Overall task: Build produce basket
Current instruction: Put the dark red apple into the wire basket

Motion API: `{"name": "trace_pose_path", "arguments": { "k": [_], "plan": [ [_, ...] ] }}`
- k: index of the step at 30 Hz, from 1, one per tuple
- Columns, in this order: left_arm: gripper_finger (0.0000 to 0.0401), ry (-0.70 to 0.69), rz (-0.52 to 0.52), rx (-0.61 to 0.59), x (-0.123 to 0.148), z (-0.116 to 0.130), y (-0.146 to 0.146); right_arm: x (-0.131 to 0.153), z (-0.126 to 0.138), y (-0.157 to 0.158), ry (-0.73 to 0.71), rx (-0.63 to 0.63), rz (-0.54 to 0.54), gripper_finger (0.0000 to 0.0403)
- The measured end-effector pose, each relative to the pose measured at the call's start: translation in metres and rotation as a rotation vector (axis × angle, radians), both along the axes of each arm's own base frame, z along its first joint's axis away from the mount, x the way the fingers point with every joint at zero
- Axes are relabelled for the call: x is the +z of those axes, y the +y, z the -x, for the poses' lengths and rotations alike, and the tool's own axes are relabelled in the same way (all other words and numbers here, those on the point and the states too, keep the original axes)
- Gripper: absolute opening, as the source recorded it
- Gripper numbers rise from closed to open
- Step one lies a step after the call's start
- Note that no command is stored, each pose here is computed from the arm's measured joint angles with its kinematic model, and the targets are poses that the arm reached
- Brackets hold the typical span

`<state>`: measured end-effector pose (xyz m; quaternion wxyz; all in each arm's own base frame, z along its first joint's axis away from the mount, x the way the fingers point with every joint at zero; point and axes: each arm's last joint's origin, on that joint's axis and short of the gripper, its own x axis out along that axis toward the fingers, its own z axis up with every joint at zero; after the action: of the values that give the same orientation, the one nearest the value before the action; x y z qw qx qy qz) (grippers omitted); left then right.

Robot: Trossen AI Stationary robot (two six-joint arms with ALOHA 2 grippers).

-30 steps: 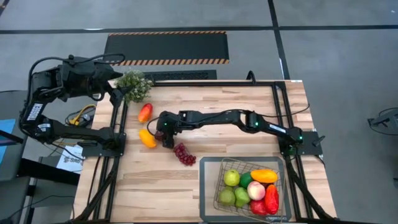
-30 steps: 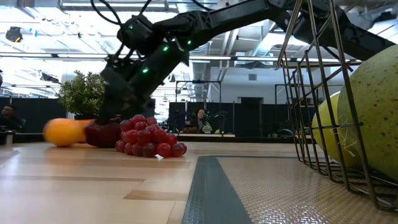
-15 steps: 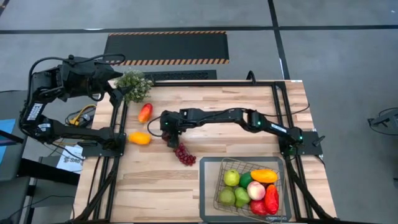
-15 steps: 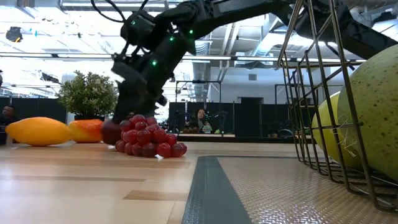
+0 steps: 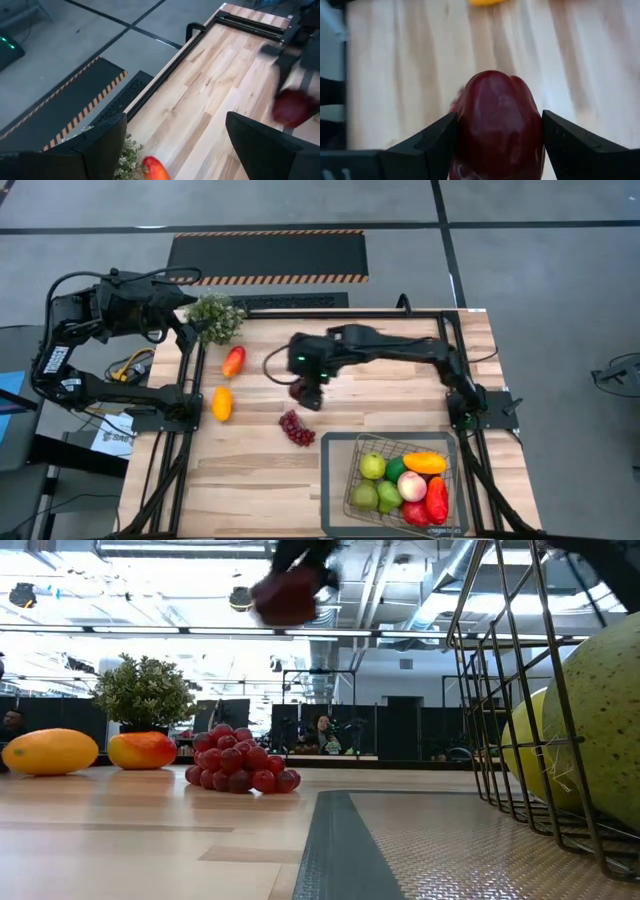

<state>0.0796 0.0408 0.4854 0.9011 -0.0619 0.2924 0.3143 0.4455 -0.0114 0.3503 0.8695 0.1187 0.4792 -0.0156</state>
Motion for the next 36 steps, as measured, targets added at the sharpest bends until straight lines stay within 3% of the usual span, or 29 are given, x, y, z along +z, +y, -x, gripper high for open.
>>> {"name": "trace_pose_path", "arguments": {
  "k": [4,9,14,20,25,31,36],
  "plan": [
    [0.0328,0.001,-0.001,-0.001,0.0,0.0,0.0,0.022,0.036,0.03,0.135,-0.078,-0.077,0.0276],
    [0.0328,0.0,-0.001,-0.001,0.0,0.0,0.0,0.029,0.067,0.09,0.259,-0.154,-0.055,0.0276],
    [0.0328,0.005,-0.013,-0.01,0.0,0.0,0.0,0.02,0.084,0.153,0.303,-0.19,-0.082,0.0275],
    [0.0328,-0.001,-0.047,-0.031,0.003,-0.002,0.001,0.001,0.104,0.204,0.345,-0.276,-0.031,0.0275],
    [0.0328,-0.04,-0.067,-0.033,0.006,-0.004,0.002,-0.026,0.113,0.218,0.425,-0.279,0.041,0.0275],
    [0.0328,-0.042,-0.067,-0.033,0.006,-0.007,0.003,-0.047,0.122,0.21,0.499,-0.289,0.121,0.0275],
    [0.0328,-0.034,-0.05,-0.025,0.005,-0.013,0.005,-0.055,0.133,0.203,0.452,-0.282,0.09,0.0275]
  ]
}}
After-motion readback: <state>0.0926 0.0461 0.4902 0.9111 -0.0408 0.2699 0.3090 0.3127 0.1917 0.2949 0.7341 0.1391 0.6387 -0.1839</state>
